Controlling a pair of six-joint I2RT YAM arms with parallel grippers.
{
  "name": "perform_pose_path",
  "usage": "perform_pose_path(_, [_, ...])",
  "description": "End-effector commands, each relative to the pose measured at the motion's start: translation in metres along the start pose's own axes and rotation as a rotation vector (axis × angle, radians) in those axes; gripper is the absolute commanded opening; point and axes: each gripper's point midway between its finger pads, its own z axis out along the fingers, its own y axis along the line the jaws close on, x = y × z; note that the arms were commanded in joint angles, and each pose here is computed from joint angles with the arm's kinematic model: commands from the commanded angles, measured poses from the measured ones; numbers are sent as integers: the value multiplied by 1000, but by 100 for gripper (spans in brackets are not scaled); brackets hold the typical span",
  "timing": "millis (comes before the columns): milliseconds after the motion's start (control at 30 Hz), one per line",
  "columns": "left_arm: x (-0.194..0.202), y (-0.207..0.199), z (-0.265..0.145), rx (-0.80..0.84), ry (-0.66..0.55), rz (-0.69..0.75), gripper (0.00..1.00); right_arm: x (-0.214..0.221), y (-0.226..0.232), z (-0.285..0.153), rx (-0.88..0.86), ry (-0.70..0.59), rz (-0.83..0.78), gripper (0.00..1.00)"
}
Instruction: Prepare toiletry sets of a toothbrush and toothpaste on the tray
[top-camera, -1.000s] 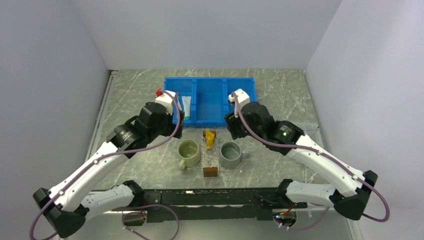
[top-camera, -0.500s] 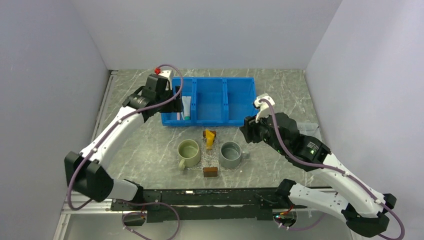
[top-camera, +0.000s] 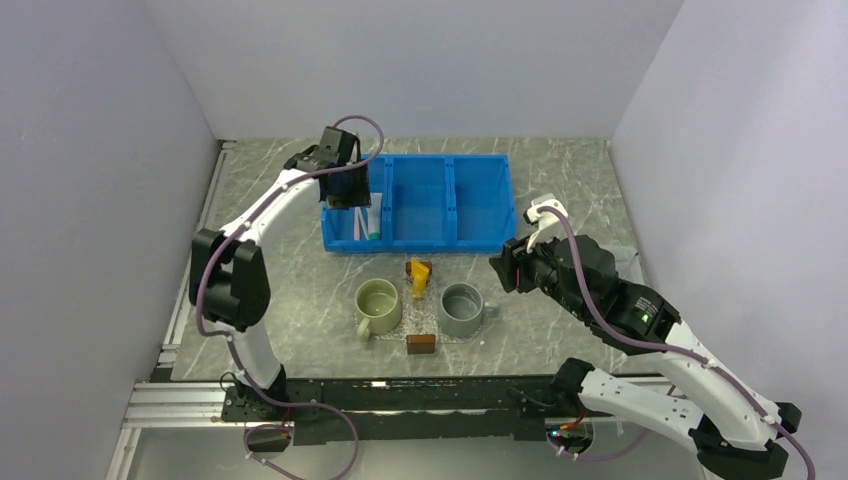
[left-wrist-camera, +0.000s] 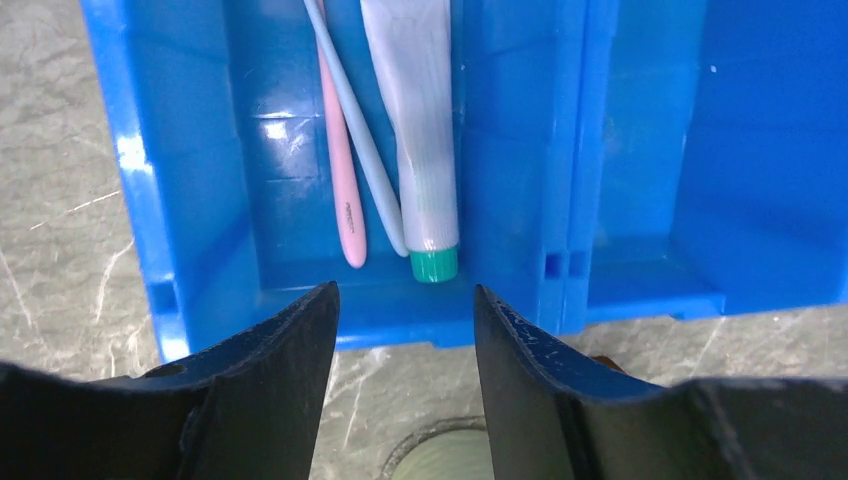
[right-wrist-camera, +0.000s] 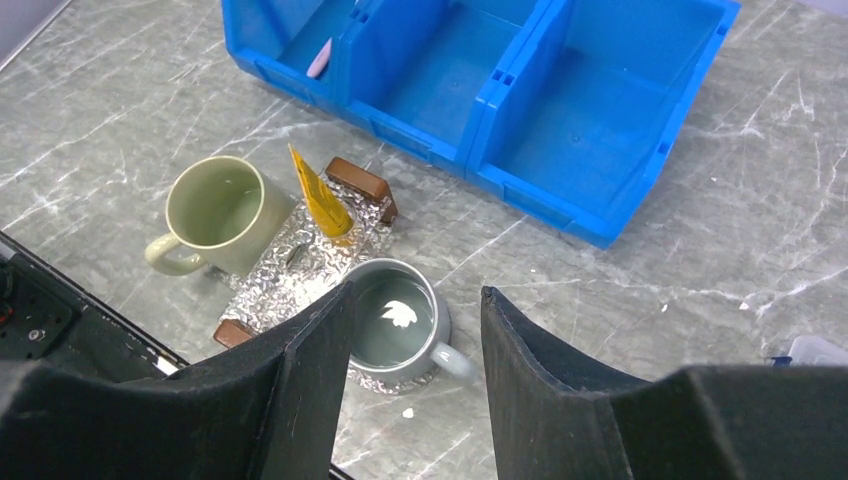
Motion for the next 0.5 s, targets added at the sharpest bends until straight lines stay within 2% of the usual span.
perform_pose_path(0, [-10,3,14,-41,12,-29,56,0,0,-5,-9,-11,8,51])
perform_pose_path(467, [7,33,80,-122,126,-89,43,9,-1,-8,-24,-7,-1,52])
